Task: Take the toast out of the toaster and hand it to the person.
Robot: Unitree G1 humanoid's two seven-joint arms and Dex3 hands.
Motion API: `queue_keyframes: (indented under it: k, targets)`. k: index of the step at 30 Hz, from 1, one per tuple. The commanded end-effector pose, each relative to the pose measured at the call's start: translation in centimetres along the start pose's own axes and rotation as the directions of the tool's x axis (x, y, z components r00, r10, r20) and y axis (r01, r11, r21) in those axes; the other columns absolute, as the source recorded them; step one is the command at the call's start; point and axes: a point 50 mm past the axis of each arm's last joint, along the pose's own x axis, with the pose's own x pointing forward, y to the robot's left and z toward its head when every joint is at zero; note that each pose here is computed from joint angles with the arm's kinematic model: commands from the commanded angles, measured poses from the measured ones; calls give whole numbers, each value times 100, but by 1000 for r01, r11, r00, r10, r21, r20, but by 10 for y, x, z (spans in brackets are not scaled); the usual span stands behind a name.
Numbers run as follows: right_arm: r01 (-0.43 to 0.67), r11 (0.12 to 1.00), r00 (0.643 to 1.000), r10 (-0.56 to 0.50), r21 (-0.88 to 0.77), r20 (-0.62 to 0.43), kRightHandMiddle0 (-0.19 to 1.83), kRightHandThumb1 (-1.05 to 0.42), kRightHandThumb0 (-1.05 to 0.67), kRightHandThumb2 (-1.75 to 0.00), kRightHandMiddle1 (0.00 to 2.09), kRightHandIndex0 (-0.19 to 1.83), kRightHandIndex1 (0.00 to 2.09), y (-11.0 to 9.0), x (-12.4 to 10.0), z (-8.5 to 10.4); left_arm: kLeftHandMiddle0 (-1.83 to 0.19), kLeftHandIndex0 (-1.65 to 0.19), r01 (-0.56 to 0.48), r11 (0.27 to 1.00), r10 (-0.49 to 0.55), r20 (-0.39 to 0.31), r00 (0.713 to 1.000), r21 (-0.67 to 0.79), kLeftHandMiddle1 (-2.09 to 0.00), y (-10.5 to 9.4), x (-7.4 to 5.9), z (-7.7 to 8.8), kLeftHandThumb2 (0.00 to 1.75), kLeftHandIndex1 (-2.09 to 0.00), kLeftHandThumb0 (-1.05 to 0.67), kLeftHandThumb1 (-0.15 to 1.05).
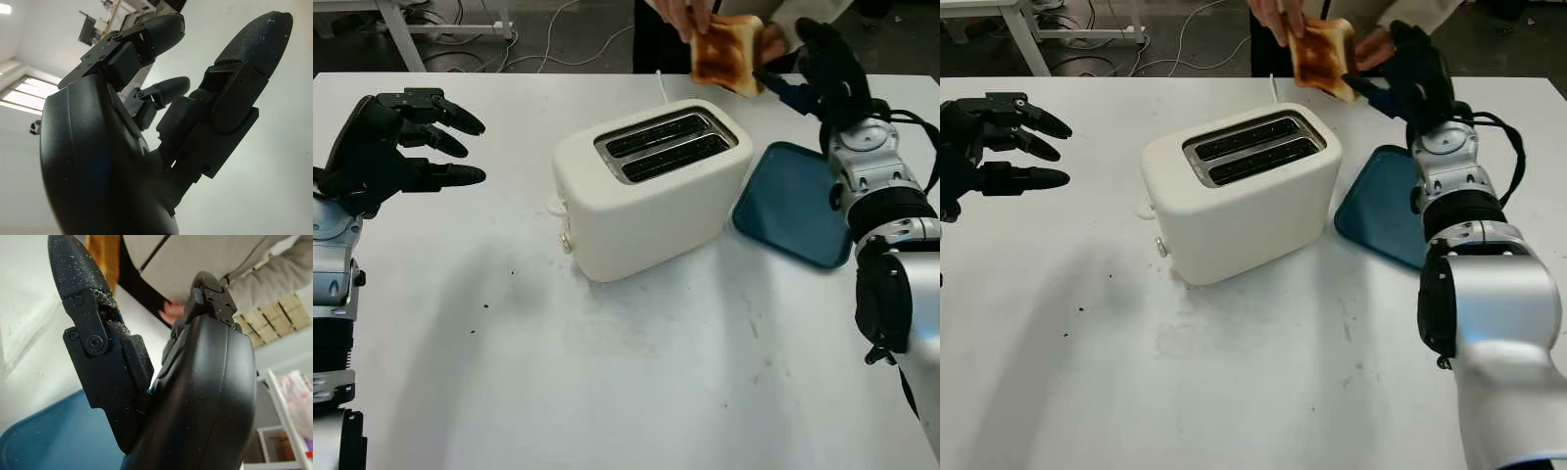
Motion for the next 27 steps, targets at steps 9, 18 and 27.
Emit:
queue_keyframes:
  k: [9,18,27]
  targets:
    - [46,983,980,-79,176,183,0,-85,-100,-1,0,0,0,-27,-31,-32,-74,-76,-14,1000,14,-12,1000,-7,-94,2,-2,-2,0,-79,-105,60]
    - [-43,940,959,-57,339,278,15,-92,-77,-3,6,12,6,13,-117,-73,-73,-74,-41,998,41,-5,999,-52,-97,-3,-10,-4,0,-83,-105,61]
    - [-183,922,948,73,342,311,15,-92,-77,-11,2,13,3,48,-173,-69,-46,-51,-97,977,96,-17,995,-187,-128,-18,-33,-3,0,-110,-105,61]
